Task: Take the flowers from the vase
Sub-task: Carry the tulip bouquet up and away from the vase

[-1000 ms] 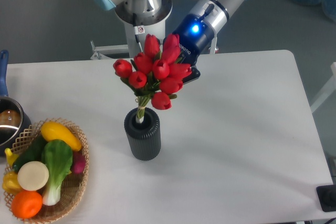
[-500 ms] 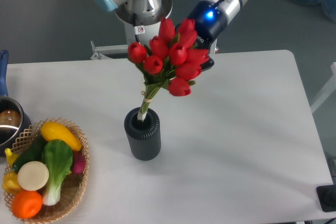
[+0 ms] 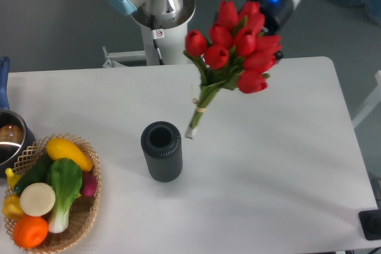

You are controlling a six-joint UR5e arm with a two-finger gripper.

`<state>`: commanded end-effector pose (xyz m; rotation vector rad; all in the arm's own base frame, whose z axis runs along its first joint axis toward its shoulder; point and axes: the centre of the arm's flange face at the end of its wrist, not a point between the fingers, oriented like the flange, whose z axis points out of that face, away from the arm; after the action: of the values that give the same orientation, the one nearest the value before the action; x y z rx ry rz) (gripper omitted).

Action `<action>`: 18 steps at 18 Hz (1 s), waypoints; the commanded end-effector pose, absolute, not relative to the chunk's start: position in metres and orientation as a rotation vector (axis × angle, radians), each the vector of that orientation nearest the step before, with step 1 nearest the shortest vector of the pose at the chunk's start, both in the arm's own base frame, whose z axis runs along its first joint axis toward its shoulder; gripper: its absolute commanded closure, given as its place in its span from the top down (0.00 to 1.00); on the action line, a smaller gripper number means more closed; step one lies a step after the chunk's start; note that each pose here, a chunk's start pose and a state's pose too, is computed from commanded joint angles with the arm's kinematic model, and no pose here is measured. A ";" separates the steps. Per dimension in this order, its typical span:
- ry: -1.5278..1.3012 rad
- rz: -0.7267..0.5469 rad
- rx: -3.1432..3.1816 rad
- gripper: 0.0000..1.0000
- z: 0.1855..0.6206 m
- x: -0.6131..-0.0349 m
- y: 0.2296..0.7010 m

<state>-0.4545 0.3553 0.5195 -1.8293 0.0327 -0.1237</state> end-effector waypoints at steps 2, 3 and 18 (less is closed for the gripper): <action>0.010 -0.019 -1.954 0.24 0.513 -0.460 0.351; -0.009 0.014 -2.002 0.24 0.509 -0.462 0.350; 0.045 0.343 -2.534 0.12 0.457 -0.466 0.393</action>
<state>-0.4660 0.3931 0.4573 -2.5339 0.0446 0.3430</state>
